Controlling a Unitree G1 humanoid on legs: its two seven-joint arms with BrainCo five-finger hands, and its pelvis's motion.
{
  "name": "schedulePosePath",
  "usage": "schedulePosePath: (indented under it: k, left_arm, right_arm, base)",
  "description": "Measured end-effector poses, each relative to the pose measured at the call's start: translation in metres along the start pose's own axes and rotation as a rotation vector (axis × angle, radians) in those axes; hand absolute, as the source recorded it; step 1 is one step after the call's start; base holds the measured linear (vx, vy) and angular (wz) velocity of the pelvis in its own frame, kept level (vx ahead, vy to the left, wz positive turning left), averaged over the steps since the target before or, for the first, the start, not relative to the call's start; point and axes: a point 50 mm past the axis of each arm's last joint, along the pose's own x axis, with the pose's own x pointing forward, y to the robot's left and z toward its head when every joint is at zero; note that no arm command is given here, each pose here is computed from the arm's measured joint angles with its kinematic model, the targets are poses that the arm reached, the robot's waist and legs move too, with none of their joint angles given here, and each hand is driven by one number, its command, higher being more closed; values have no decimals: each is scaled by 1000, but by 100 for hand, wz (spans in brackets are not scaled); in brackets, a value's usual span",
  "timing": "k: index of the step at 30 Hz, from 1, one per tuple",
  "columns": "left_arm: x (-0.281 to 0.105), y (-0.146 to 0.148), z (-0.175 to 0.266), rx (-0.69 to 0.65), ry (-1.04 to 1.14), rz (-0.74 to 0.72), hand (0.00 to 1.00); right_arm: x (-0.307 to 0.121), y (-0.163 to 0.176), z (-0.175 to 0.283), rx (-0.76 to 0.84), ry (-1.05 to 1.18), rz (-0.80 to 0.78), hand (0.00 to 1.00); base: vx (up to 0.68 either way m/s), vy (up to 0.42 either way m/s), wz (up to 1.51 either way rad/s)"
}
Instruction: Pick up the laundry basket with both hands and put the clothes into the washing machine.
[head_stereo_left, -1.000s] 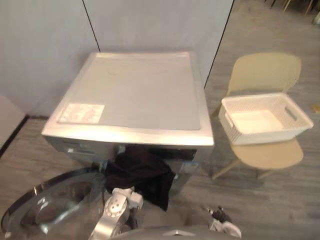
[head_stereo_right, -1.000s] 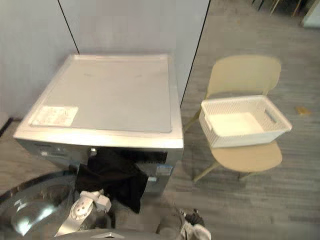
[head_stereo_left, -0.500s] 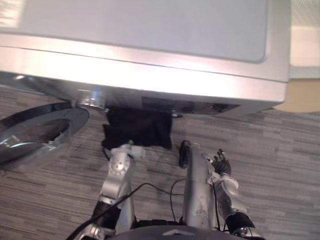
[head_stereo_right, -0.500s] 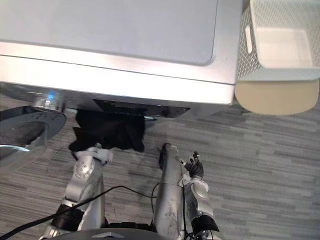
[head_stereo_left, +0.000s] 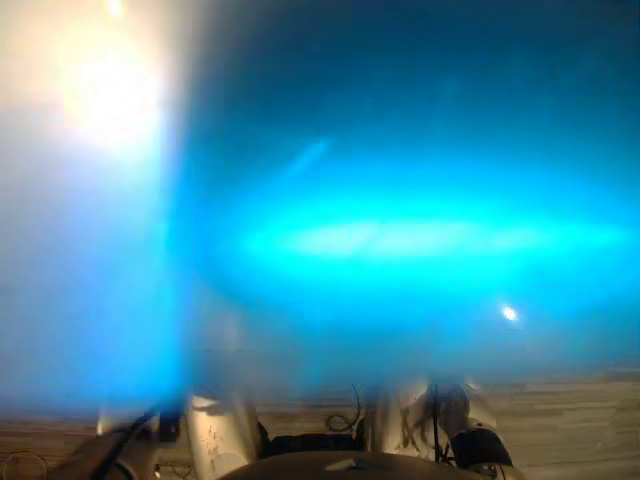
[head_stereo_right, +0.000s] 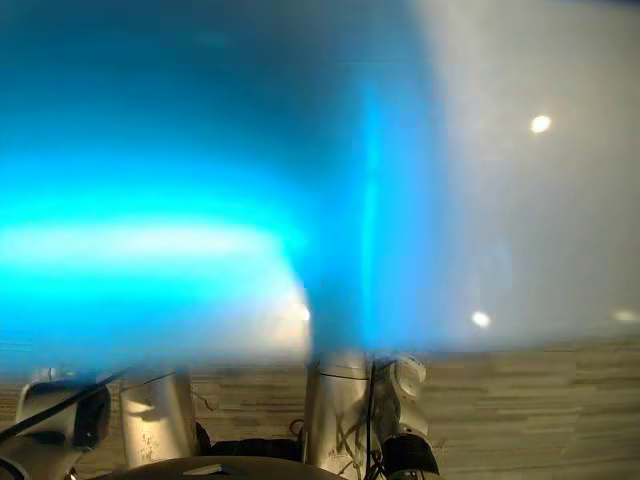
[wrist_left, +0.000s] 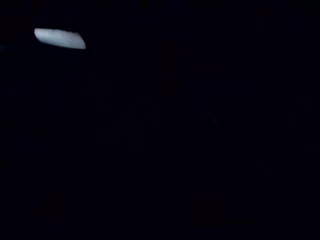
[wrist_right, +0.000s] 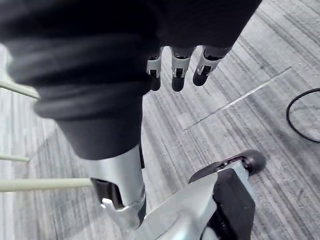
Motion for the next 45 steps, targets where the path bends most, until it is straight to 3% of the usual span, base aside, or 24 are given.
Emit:
schedulePosePath:
  k: [12,15,24,29,33,34,37,45]
  left_arm:
    - [79,-76,108,24,-317,-414,100]
    - [81,-84,107,56,-326,-475,100]
    - [98,-104,111,123,-286,-497,100]
    - [107,-99,130,121,-338,-439,100]
    - [121,-88,177,95,-464,-351,100]
    - [124,-82,191,78,-496,-319,0]
    - [130,-65,217,73,-565,-253,0]
    - [129,-65,200,229,-557,-285,0]
  right_arm:
    - [-5,-8,-12,56,52,1,0]
    - [-9,-12,-17,57,70,1,0]
    - [-14,-28,-23,77,86,-67,0]
    - [-23,-30,-31,101,100,-90,0]
    - [-23,-28,-26,117,62,-89,0]
    - [-24,-35,-23,114,50,-112,0]
    - [-28,-40,-28,115,71,-138,0]
    - [-28,-41,-29,131,72,-140,0]
  base:
    - [4,-5,-9]
    - [0,0,0]
    - [-4,-5,4]
    - [39,-32,-2]
    - [-13,-11,-14]
    - [-15,-31,-10]
    - [-22,-37,-15]
    - [5,12,1]
